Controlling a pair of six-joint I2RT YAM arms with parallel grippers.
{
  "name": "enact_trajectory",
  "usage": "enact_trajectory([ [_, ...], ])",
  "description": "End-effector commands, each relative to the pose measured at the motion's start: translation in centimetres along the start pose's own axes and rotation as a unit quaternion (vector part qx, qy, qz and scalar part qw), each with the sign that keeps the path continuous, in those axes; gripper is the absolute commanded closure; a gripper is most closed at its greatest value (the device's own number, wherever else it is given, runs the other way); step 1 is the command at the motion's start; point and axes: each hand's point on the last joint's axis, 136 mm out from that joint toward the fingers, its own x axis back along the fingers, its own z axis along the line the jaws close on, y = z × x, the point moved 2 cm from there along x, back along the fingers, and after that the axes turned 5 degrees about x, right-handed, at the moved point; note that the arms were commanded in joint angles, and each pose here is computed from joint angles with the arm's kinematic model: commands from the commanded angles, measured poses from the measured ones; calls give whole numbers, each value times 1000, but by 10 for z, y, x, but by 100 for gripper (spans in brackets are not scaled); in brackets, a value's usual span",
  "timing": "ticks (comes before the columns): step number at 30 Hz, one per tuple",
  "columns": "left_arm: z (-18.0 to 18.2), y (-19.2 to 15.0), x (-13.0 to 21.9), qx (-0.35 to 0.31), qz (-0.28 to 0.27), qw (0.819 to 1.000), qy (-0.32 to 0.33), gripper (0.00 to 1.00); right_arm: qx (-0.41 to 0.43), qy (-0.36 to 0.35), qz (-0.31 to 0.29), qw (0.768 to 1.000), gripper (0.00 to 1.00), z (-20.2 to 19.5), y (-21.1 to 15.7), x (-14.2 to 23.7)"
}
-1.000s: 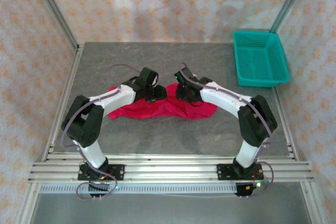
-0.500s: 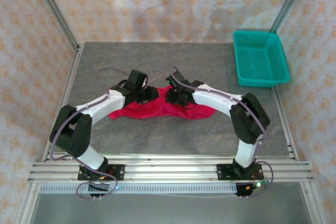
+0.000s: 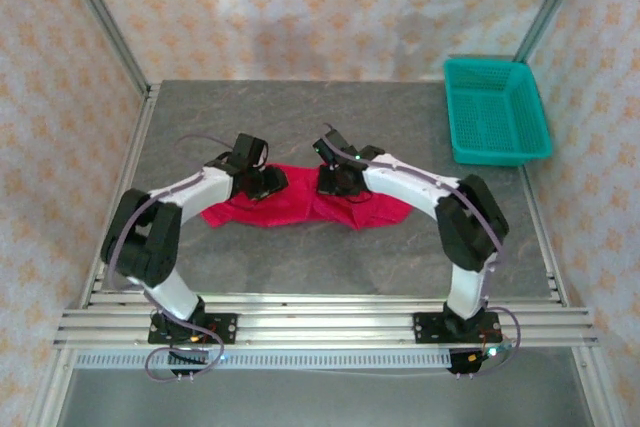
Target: Fold the inside-out t-shirt
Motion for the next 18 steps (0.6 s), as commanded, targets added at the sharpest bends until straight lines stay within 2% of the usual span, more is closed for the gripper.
enact_trajectory([
  [1,22,6,-17,-4,33,999,31,68,35,14,-33,999,100,2,19,74],
  [5,58,13,-28,14,58,995,74,77,39,65,-47,996,100,-9,30,140],
  [7,76,19,-28,35,54,994,88,79,23,98,-62,993,100,-16,39,174],
  [10,96,24,-25,55,46,992,107,82,-18,168,-94,981,100,-25,56,225],
  [12,99,25,-23,59,44,991,107,84,-44,210,-113,970,100,-27,66,245],
  [14,93,28,-19,58,37,993,96,85,-65,249,-112,960,100,-23,71,245],
  [16,82,32,-9,57,21,995,78,85,-85,271,-84,955,100,-18,73,219],
  [18,69,37,4,46,3,997,66,84,-101,265,-58,957,100,-20,72,186],
])
